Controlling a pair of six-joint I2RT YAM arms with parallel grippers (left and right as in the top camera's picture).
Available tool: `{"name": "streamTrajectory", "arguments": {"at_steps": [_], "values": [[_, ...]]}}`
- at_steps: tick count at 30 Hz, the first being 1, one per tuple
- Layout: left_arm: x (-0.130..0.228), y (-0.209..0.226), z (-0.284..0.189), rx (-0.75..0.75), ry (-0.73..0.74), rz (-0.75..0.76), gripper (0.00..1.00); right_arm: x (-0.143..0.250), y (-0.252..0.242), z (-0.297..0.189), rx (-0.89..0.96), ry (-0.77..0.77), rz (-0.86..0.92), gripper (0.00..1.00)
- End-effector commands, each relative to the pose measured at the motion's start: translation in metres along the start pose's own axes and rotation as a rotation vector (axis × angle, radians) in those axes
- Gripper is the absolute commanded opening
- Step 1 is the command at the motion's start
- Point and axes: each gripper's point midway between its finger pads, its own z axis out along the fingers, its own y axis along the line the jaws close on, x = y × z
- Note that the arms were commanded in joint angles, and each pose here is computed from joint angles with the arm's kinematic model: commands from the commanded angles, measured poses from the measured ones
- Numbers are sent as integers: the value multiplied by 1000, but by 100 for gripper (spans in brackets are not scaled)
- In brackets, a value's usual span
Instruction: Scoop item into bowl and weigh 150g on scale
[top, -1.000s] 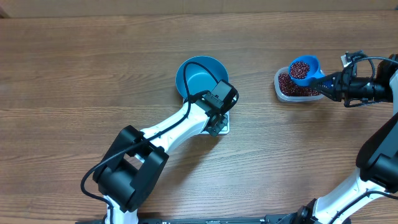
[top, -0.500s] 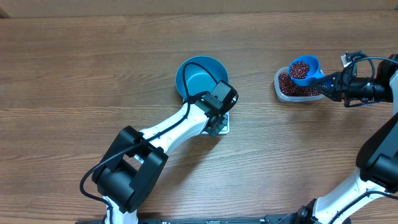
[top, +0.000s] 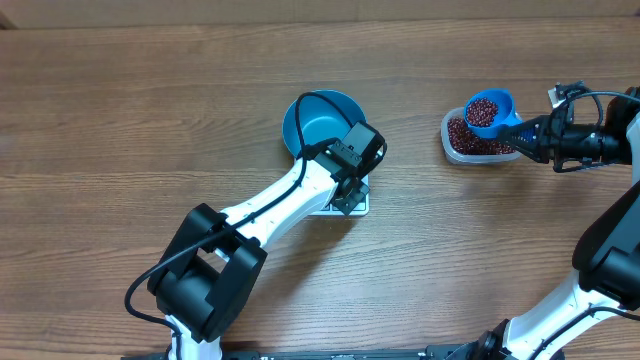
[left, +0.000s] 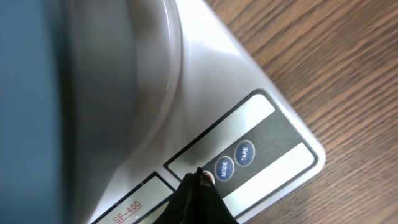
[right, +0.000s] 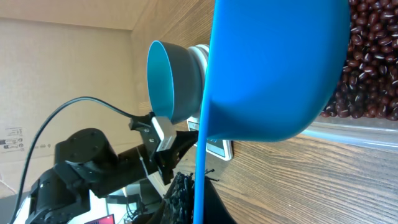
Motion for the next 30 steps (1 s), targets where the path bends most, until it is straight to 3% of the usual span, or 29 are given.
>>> {"name": "streamTrajectory", "arguments": {"at_steps": [1, 30], "values": [[-18, 1, -23, 20, -59, 14, 4, -1, 0, 0, -16, -7, 0, 4], [1, 0, -25, 25, 22, 63, 4, -3, -1, 0, -12, -14, -15, 4]]}}
